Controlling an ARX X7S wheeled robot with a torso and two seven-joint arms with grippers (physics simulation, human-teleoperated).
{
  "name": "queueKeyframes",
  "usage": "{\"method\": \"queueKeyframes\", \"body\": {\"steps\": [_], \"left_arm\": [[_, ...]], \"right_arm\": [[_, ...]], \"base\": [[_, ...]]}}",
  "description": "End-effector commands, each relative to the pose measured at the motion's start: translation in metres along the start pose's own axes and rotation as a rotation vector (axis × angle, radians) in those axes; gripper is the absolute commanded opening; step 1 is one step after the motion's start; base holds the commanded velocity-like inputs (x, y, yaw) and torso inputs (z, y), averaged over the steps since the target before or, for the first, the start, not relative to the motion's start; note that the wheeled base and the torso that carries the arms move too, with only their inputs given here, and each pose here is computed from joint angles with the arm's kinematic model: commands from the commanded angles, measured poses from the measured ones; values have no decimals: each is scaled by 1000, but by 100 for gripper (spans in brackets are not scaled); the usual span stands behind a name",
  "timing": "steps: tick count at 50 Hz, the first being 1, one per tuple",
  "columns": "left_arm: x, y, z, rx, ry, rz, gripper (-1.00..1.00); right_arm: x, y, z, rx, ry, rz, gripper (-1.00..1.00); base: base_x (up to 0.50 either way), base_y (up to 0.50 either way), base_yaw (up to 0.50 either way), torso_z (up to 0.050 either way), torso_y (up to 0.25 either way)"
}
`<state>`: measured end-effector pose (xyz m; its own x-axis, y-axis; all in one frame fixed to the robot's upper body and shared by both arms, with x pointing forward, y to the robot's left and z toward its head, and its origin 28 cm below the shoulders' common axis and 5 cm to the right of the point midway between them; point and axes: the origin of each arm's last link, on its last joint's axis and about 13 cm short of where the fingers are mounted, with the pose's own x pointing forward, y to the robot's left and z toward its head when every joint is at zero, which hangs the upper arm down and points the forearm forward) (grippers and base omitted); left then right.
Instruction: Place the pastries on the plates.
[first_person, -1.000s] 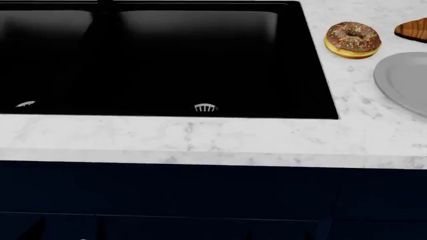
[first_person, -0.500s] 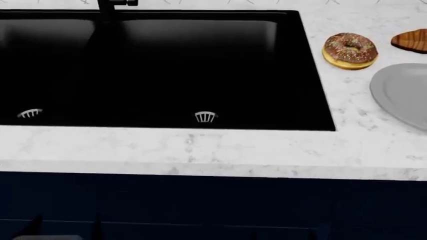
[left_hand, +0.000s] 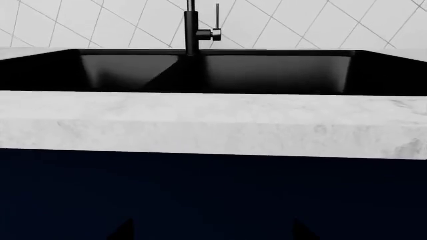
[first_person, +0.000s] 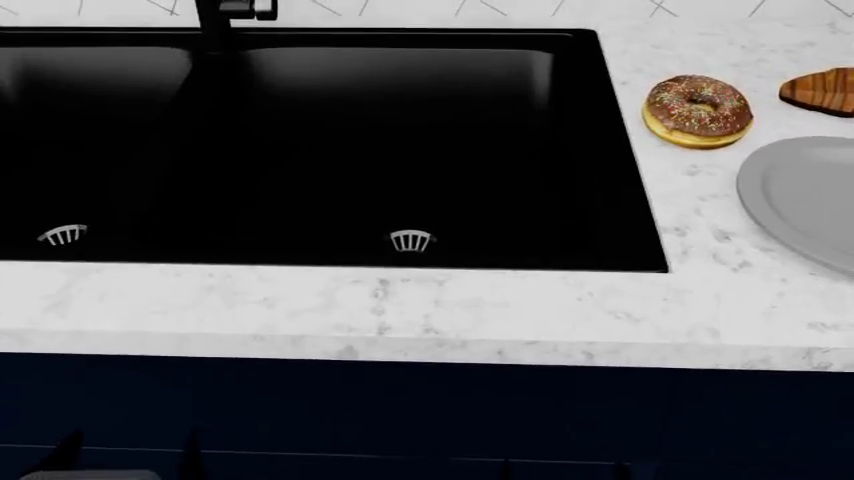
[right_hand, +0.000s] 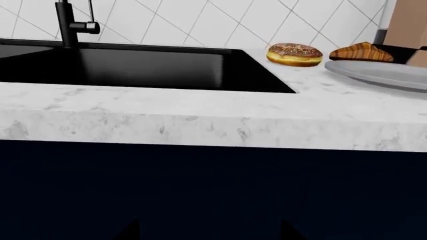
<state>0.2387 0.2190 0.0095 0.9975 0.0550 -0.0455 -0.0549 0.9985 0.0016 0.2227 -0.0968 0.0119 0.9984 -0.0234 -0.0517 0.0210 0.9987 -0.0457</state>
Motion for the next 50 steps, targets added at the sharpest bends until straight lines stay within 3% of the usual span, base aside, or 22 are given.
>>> {"method": "queueKeyframes", "body": {"steps": [1, 9, 19, 22, 25, 28, 34, 38, 50], "left_arm": [[-5, -2, 0, 9, -12, -21, 100], [-4, 2, 3, 14, -8, -15, 100], [0, 5, 12, 15, -18, -26, 100], [2, 13, 32, 2, 4, -33, 100], [0, 27, 72, -23, -28, -51, 100], [-3, 41, 109, 12, -37, -28, 100], [-16, 50, 156, 28, -85, -32, 100], [-18, 54, 169, 48, -108, -8, 100], [-19, 57, 171, 73, -113, 20, 100]], "right_arm": [[-1, 0, 0, 19, -10, 12, 100], [0, -1, 2, 16, -14, 8, 100], [2, -2, 8, -9, -31, 10, 100], [1, -11, 30, 55, -40, 36, 100], [-3, -29, 67, -27, -155, 0, 100], [-8, -46, 101, -63, -216, -59, 100], [-22, -55, 138, -156, -312, -74, 100], [-26, -57, 149, -181, -345, -82, 100], [-30, -57, 155, -161, -371, -73, 100]], "base": [[0, 0, 0, 0, 0], [0, 0, 0, 0, 0], [0, 0, 0, 48, 0], [0, 0, 0, 0, 0], [0, 0, 0, 0, 0], [0, 0, 0, 0, 0], [0, 0, 0, 0, 0], [0, 0, 0, 0, 0], [0, -222, 0, 0, 0]]}}
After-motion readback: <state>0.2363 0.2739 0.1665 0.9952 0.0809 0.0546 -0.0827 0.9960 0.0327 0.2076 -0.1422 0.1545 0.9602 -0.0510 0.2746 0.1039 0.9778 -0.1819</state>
